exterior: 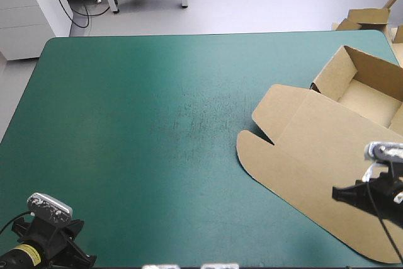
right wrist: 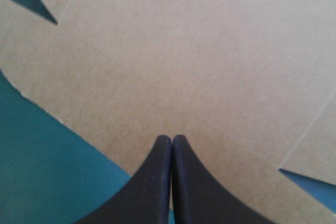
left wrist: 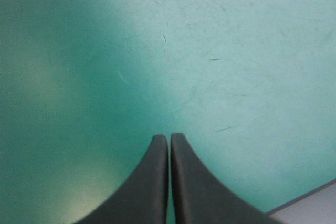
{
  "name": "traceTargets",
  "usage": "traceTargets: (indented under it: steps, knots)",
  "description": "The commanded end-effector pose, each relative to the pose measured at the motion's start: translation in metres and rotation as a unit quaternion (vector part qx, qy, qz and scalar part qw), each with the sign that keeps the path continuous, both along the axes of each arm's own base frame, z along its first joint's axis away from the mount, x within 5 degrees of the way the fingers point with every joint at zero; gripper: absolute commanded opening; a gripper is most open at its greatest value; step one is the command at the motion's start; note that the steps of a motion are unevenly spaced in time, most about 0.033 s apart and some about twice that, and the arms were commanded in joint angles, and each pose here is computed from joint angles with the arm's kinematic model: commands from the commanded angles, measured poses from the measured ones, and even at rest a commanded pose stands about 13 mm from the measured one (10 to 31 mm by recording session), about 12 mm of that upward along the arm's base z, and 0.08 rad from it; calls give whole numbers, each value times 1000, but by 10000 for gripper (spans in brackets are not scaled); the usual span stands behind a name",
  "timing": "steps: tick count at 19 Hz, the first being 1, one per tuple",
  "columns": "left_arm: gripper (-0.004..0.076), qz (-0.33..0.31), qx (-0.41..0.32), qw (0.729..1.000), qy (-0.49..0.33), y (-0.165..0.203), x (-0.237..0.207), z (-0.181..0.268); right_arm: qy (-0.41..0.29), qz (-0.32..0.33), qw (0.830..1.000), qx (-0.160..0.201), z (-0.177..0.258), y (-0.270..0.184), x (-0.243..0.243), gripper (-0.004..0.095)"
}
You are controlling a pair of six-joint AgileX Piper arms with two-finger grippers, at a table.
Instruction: Fold the box
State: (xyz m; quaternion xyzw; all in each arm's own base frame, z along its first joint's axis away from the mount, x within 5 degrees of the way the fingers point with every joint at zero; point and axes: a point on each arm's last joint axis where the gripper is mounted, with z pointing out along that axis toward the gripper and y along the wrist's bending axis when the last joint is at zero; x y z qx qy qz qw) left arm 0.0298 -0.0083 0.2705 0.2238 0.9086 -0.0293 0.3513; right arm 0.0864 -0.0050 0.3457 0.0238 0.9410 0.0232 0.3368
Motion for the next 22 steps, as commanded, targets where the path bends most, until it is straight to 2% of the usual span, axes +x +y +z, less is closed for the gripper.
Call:
traceTargets:
  steps: [1,7,9,11,17,22]
  knots:
    - [-8,-1,-15,1000,-26,-2,3,10,-35,28,999,-4,-14,8,-16,-20]
    - [-8,-1,-15,1000,-26,-2,3,10,-64,71,994,-50,-54,16,-49,-20]
    - [-8,-1,-15,1000,-26,-2,3,10,-71,73,993,-55,-65,18,-58,-20]
    - [-8,-1,-15,1000,-26,-2,3,10,-123,69,987,-71,-61,21,-72,-20]
    - [-8,-1,-15,1000,-26,-2,3,10,-170,67,979,-86,-61,25,-87,-20]
    - [-8,-1,-15,1000,-26,-2,3,10,-175,67,979,-87,-61,25,-88,-20]
